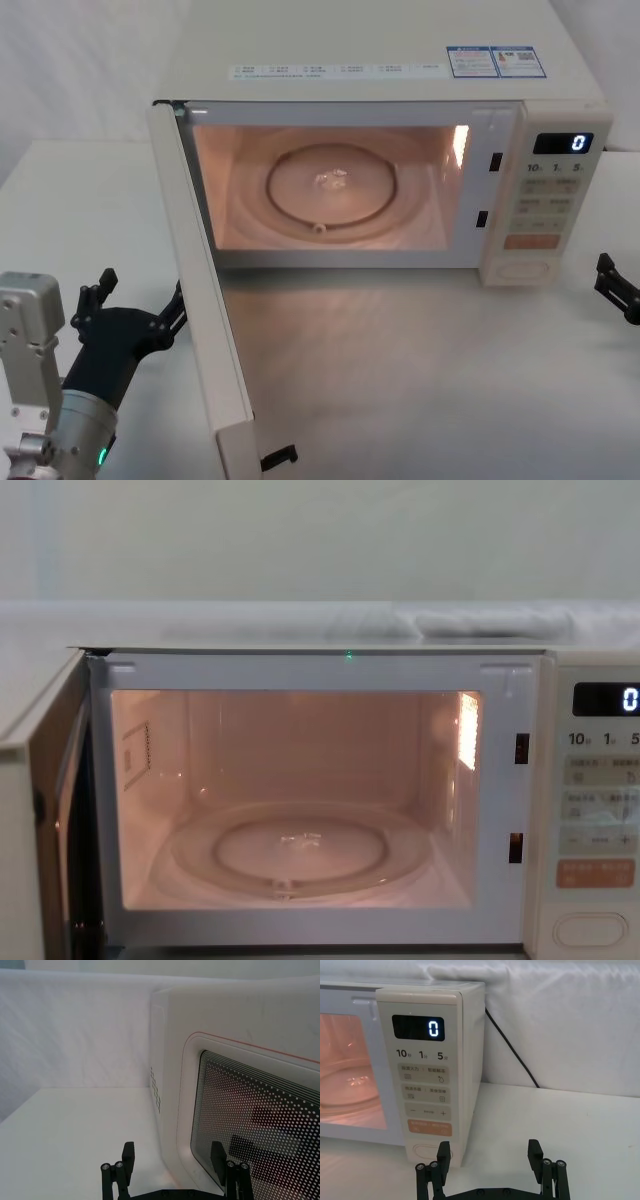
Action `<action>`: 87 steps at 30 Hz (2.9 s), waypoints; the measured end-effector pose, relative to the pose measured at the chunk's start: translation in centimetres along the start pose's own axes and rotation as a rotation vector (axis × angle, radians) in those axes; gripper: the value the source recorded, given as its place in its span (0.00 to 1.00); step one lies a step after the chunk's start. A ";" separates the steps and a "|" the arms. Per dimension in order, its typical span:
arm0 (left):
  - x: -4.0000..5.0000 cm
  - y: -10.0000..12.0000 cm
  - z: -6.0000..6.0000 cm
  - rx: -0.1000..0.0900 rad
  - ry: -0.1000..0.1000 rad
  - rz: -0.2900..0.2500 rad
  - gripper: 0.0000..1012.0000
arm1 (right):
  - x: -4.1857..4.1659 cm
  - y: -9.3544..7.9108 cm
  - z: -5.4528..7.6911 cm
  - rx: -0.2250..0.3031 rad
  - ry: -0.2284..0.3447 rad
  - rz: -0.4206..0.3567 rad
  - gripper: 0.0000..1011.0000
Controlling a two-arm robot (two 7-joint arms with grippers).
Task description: Press the button to open the microwave door with one hand; close the microwave door with the other hand.
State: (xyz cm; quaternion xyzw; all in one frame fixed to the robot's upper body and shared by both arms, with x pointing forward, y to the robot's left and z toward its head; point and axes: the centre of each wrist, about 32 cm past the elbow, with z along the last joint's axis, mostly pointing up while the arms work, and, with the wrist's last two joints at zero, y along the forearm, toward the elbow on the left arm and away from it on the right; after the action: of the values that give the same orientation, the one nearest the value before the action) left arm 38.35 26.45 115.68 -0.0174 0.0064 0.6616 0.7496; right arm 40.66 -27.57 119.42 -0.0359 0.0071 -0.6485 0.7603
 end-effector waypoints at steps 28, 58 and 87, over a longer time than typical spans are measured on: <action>0.00 0.0 0.0 0.000 0.000 0.000 0.99 | 0.00 0.0 0.0 0.000 0.000 0.000 0.99; 0.00 0.0 0.0 0.000 0.000 0.000 0.32 | 0.00 0.0 0.0 0.000 0.000 0.000 0.99; 0.35 0.1 0.7 -0.060 -0.029 0.005 0.00 | 0.00 0.0 0.0 0.000 0.000 0.000 0.99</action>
State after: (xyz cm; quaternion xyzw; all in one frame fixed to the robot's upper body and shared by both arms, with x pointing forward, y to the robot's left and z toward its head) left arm 38.26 26.84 116.36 -0.0305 -0.0243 0.6634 0.7473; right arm 40.66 -27.57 119.42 -0.0359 0.0072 -0.6486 0.7603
